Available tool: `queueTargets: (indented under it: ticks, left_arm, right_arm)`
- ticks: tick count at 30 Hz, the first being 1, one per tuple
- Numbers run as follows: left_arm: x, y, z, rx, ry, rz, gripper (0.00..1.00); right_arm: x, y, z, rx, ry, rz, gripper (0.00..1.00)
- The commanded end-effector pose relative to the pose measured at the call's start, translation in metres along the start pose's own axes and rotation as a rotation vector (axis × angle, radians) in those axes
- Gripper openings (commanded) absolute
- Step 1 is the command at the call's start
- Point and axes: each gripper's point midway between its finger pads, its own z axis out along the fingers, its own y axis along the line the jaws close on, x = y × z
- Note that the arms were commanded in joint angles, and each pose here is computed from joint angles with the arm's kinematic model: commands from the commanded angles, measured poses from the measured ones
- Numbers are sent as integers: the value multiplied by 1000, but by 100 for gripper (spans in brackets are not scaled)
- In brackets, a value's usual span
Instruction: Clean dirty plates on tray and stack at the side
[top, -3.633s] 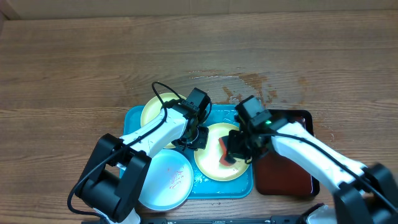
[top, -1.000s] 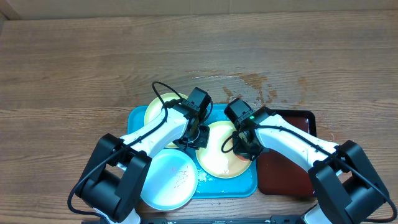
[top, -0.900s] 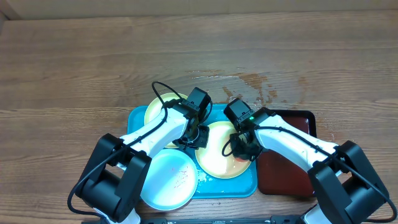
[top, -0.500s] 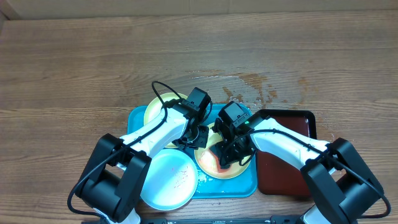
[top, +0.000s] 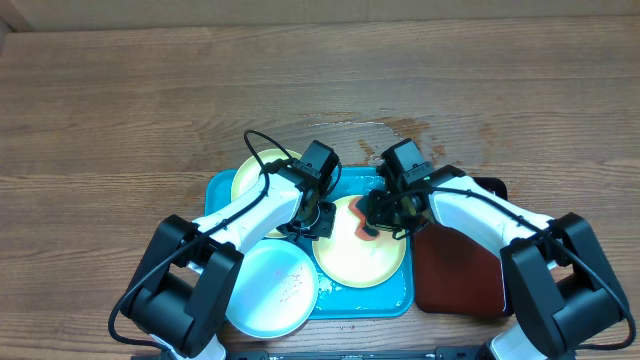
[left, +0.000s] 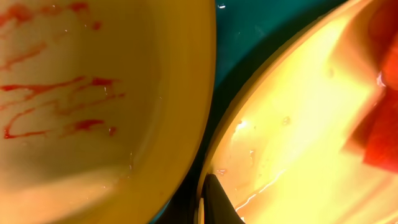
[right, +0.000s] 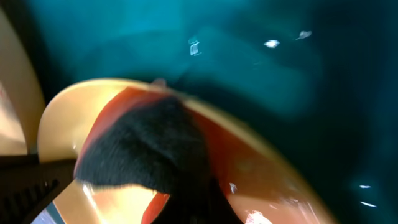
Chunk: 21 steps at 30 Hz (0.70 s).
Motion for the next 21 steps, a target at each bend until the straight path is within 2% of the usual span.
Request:
queueTargets:
  ticks: [1, 8, 12, 14, 19, 21]
  left_arm:
    - [6, 9, 12, -44, 38, -12, 4]
    - [6, 9, 12, -44, 37, -12, 4]
    - [6, 9, 12, -44, 36, -12, 4]
    - [5, 9, 12, -43, 35, -11, 4]
    - [5, 8, 12, -42, 34, -11, 4]
    - [5, 8, 12, -42, 33, -11, 4]
  right_arm:
    - [3, -48, 3, 213, -12, 82, 4]
    - [41, -87, -12, 425, 112, 117, 4]
    - [56, -92, -18, 447, 185, 86, 4]
    - [61, -82, -14, 377, 231, 9, 4]
    - [87, -27, -10, -2, 385, -240, 4]
    - [93, -14, -11, -81, 405, -287, 4]
